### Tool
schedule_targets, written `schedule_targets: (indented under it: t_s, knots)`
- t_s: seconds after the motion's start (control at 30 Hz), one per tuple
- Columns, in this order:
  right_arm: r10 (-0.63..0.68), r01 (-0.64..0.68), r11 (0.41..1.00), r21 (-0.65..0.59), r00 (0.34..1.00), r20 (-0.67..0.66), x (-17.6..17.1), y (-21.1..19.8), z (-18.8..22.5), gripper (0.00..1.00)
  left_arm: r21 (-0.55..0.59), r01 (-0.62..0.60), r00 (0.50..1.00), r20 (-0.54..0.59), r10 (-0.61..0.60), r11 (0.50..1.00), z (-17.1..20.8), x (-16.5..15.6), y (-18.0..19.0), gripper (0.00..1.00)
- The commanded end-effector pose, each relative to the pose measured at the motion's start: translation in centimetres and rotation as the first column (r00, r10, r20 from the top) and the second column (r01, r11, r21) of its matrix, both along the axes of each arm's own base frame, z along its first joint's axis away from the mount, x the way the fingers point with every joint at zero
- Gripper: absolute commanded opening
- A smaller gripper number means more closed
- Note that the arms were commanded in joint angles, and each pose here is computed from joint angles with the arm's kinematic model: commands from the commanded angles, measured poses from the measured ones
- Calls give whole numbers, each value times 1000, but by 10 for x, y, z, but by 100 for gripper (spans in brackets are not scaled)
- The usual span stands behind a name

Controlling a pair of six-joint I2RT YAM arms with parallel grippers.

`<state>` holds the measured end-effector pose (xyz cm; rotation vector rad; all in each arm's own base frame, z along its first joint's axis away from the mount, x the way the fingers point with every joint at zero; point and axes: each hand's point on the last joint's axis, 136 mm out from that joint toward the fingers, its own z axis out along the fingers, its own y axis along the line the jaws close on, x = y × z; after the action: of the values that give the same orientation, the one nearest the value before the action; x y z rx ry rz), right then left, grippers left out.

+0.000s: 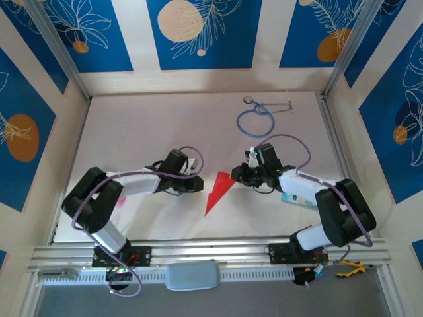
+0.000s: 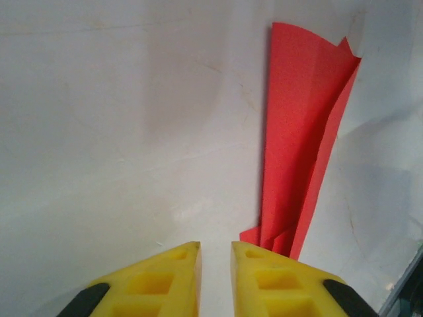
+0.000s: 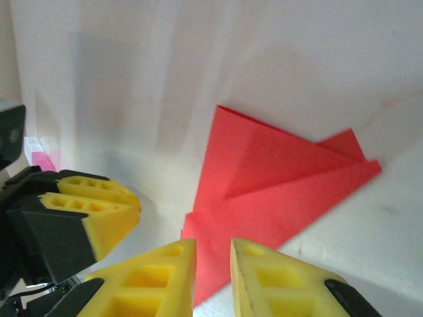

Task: Fold a paper plane with a square sheet of paper (pick it up from the middle)
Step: Fold the wing for the fifth time at the center of the table, then move a paper plane to the center of the table.

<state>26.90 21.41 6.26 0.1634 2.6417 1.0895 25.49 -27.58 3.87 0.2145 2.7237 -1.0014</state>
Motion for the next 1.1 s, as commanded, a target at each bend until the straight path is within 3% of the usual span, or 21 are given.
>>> schedule_targets:
  t_s: [0.0, 0.57, 1.07]
  knots:
    - [-5, 5, 1000, -8, 998, -58, -15, -2, -13, 21, -44, 60, 998, -17, -61, 997, 4, -7, -6, 22]
    - [17, -16, 1000, 3, 991, -132, -25, 11, -34, 22, 16, 159, 981, -117, -156, 987, -16, -21, -27, 27]
    - [23, -23, 1000, 2, 986, -164, -29, 15, -45, 22, 25, 218, 967, -140, -213, 976, -19, -32, -41, 26]
